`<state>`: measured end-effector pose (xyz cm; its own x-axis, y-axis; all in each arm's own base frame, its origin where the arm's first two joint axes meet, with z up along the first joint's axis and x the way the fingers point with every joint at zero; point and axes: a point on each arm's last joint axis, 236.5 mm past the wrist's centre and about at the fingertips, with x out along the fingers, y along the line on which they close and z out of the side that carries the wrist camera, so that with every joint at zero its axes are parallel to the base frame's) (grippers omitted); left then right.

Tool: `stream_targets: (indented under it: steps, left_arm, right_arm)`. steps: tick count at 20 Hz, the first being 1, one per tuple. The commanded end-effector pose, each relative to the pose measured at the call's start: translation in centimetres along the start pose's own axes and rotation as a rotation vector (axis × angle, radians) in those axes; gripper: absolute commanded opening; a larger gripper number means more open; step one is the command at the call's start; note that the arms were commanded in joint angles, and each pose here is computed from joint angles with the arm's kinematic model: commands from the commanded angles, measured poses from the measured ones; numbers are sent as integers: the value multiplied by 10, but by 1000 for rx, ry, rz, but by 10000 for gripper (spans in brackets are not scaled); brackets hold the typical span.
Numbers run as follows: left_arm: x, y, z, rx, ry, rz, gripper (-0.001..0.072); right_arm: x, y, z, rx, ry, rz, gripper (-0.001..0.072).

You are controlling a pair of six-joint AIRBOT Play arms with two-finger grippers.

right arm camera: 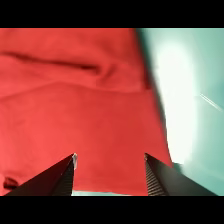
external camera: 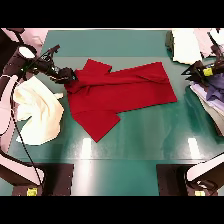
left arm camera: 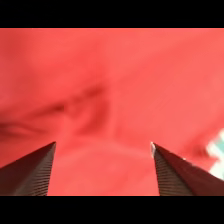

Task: Fold the shirts.

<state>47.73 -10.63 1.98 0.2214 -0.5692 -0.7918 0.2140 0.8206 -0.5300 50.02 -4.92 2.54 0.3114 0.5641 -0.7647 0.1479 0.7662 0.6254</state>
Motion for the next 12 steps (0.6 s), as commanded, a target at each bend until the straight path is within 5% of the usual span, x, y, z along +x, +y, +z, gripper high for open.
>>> stream_targets:
  steps: [1, 5, 12]
  left_arm:
    - [-4, 8, -53, -48, 206, 7, 711]
    - [17, -12, -109, -221, 289, -164, 701]
    - [38, -3, -179, -320, 323, -124, 706]
  right_arm:
    - [19, 13, -10, -49, 54, -4, 491]
    - [35, -4, -36, 13, 191, 9, 491]
    - [26, -55, -55, 128, 252, -94, 500]
